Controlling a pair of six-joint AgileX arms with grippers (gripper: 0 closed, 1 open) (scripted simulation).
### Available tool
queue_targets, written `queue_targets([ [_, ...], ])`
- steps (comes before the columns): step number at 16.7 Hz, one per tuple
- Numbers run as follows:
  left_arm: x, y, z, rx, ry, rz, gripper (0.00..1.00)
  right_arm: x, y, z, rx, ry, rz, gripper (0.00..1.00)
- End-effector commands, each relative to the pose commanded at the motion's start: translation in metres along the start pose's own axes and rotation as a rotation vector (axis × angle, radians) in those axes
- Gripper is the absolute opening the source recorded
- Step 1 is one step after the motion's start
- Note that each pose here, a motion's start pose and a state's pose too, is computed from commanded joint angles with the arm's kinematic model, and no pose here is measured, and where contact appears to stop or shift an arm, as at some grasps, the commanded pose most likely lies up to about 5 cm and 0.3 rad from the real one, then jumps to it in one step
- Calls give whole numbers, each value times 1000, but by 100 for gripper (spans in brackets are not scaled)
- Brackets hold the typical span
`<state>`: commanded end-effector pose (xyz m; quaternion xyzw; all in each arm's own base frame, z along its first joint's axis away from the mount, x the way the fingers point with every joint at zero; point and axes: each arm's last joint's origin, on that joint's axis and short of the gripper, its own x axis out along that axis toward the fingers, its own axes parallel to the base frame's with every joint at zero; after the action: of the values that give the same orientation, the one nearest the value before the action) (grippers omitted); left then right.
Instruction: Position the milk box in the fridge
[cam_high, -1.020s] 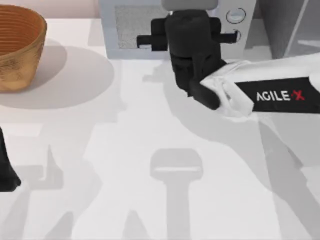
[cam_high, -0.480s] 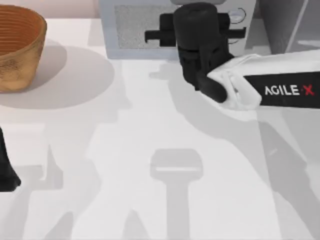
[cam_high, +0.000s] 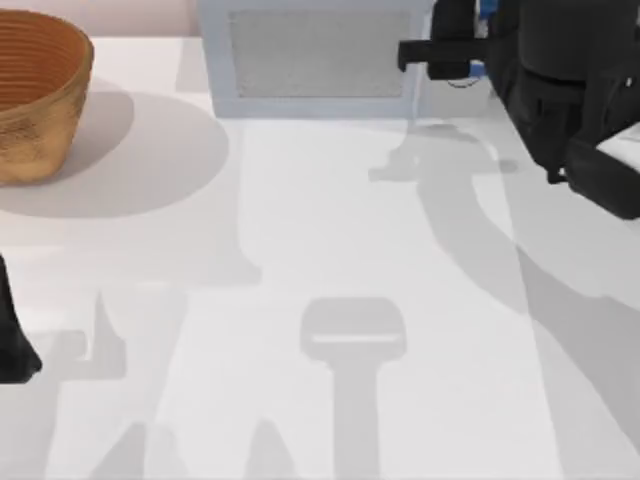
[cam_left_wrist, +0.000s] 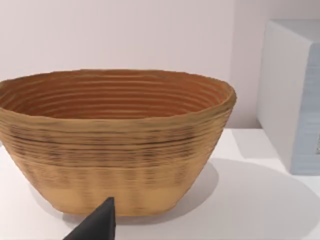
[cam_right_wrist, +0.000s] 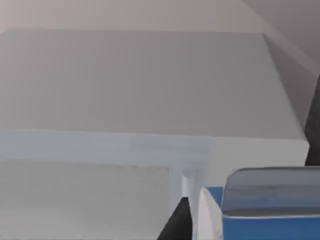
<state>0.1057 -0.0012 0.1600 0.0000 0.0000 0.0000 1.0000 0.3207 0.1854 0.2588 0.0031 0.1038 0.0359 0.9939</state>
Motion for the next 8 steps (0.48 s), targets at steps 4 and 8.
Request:
queue_targets([
  [4,0,0,0,0,0,0,100,-81,-65,19,29,-79,46,0],
  [8,0,0,0,0,0,0,100,-155,-116,-8,38,-170,81,0],
])
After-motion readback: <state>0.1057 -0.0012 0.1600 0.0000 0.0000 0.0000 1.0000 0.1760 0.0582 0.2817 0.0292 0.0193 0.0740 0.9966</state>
